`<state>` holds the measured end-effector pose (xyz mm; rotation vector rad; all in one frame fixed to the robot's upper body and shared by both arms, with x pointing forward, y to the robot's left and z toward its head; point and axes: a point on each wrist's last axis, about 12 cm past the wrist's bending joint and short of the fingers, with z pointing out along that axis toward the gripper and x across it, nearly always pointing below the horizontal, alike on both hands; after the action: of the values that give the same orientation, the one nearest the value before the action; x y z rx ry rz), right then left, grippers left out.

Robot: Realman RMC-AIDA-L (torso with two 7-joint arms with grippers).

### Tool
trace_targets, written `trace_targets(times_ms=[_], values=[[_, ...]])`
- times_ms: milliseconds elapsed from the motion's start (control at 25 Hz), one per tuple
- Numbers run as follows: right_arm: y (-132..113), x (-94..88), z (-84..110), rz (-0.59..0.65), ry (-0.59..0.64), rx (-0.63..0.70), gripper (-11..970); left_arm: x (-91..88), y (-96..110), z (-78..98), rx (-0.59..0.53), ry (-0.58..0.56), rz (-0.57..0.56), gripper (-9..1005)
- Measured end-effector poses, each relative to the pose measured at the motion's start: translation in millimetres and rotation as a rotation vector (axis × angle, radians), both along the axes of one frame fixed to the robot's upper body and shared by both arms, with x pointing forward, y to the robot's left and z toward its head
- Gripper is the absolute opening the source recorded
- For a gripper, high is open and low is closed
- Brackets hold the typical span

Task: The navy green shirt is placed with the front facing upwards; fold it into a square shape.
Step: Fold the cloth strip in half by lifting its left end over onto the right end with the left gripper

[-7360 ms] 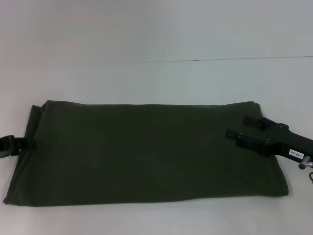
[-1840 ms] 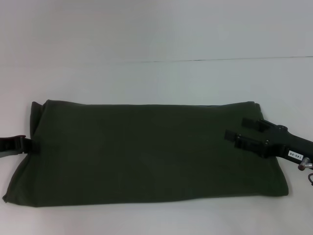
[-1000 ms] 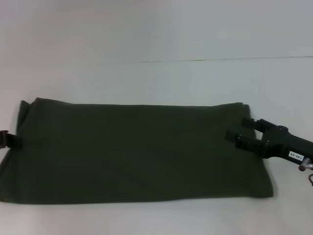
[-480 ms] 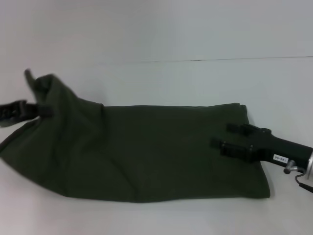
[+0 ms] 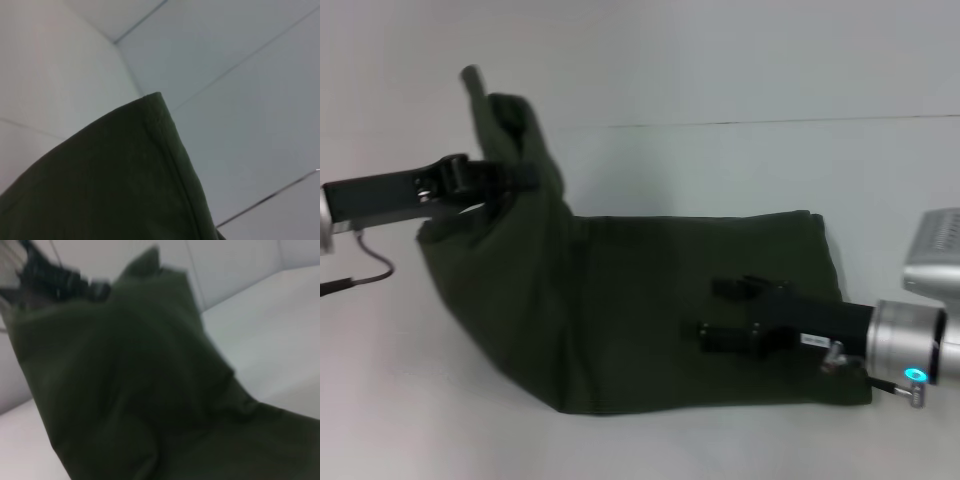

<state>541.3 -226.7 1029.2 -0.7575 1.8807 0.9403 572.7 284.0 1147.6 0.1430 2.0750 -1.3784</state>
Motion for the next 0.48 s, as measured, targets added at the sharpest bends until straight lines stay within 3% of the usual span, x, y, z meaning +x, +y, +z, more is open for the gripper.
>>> trace_targets(times_ms=[280,480], values=[[22.3,11.2,-2.9,0.036,-0.005,-0.061,925,-0.5,-20.4,-0.8,-0.049,-0.007,-0.042,78],[8.9,6.6,-5.5,0.005,-0.001,-0.06,925,1.5,-31.6,-11.1,-0.064,0.015,-0.035,78]])
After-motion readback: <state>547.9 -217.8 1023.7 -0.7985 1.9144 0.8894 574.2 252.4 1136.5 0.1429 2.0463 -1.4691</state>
